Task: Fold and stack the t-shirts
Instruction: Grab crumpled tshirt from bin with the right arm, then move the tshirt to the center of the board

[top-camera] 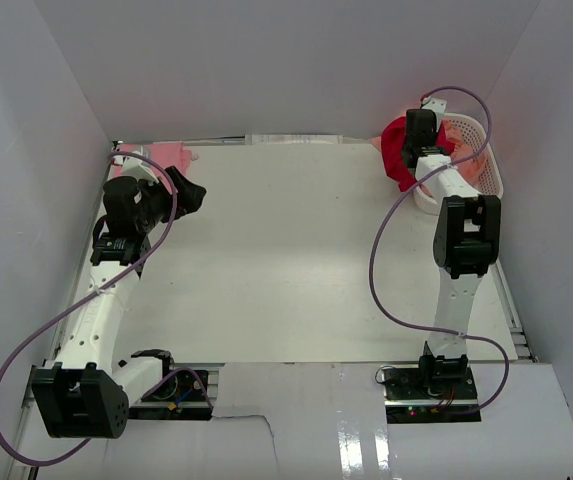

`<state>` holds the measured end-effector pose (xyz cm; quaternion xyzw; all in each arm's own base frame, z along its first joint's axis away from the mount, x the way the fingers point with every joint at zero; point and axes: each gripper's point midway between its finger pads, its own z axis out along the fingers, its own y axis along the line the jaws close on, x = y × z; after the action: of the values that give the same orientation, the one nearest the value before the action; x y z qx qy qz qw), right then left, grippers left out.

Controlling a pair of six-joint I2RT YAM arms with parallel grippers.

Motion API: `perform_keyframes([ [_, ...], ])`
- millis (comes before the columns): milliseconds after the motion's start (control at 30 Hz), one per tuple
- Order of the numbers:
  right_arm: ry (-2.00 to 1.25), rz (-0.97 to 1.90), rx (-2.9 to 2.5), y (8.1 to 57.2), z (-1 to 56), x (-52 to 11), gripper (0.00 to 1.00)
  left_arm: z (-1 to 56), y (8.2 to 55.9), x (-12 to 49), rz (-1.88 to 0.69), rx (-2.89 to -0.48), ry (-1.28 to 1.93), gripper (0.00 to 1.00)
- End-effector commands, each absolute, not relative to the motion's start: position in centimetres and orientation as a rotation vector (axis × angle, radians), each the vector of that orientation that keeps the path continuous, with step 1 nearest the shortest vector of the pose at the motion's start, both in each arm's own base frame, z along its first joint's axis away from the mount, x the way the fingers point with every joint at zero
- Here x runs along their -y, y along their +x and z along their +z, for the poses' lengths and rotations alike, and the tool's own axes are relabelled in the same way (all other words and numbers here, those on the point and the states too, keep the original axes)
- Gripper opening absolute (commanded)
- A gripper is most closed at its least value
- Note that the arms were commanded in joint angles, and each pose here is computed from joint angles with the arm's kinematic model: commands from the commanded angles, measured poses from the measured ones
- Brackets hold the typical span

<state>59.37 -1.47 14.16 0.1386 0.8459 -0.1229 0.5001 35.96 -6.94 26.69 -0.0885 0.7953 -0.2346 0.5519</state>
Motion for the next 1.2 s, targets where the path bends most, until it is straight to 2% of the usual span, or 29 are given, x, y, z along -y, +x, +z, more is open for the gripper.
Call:
perform_keyframes([
  [0,0.357,-0.315,-1.969,60.9,17.4,2.2,0.39,27.3,36.1,7.0,-0.566,-1.865,-0.199,0.95],
  [33,0.363,-0.321,-1.966,60.9,17.6,2.4,0.14,27.2,36.0,7.1,-0.569,-1.867,-0.197,0.95],
  [67,0.370,-0.329,-1.960,60.7,17.9,2.5,0.08,27.3,36.0,7.1,-0.573,-1.864,-0.195,0.95],
  [267,0.287,-0.158,-1.901,60.7,23.3,0.0,0.08,27.5,35.8,7.2,-0.577,-1.859,-0.193,0.95],
  [300,0.268,-0.106,-1.848,60.7,26.7,-0.6,0.08,27.4,35.8,7.2,-0.575,-1.860,-0.190,0.95],
  [400,0.190,0.032,-1.810,60.0,32.0,-2.9,0.08,27.6,35.7,7.1,-0.571,-1.855,-0.190,0.95],
  [433,0.142,0.128,-1.744,59.7,36.5,-4.4,0.08,27.6,35.6,7.0,-0.568,-1.852,-0.191,0.95],
  [467,0.112,0.181,-1.725,59.0,38.6,-5.3,0.08,27.6,35.6,7.0,-0.566,-1.853,-0.191,0.95],
  [567,-0.016,0.419,-1.676,54.7,44.9,-9.2,0.08,27.6,35.5,6.8,-0.555,-1.850,-0.194,0.95],
  [633,-0.126,0.558,-1.633,49.6,48.8,-11.8,0.08,27.7,35.5,6.9,-0.556,-1.847,-0.195,0.95],
  [667,-0.145,0.616,-1.658,48.1,48.3,-12.8,0.08,27.7,35.5,6.9,-0.557,-1.847,-0.196,0.95],
  [700,-0.213,0.674,-1.617,44.4,50.6,-14.3,0.08,27.8,35.5,6.9,-0.560,-1.845,-0.193,0.95],
  [767,-0.324,0.813,-1.662,40.3,49.2,-16.9,0.08,27.7,35.6,6.9,-0.560,-1.849,-0.194,0.95],
  [833,-0.523,0.966,-1.570,30.8,51.2,-19.8,0.08,27.6,35.6,7.0,-0.565,-1.853,-0.194,0.95],
  [867,-0.537,0.997,-1.604,30.9,49.7,-20.2,0.08,27.7,35.6,7.0,-0.565,-1.850,-0.193,0.95],
  [900,-0.594,1.002,-1.516,26.4,51.8,-19.9,0.08,27.6,35.6,7.0,-0.565,-1.851,-0.193,0.95],
  [1000,-0.638,0.973,-1.416,19.8,54.1,-18.4,0.08,27.7,35.6,7.0,-0.565,-1.850,-0.195,0.95],
  [1100,-0.588,0.907,-1.483,18.0,54.6,-16.9,0.08,27.7,35.8,6.8,-0.557,-1.847,-0.199,0.95],
  [1167,-0.577,0.911,-1.552,18.7,53.1,-17.0,0.08,27.8,35.8,6.8,-0.555,-1.847,-0.198,0.94],
])
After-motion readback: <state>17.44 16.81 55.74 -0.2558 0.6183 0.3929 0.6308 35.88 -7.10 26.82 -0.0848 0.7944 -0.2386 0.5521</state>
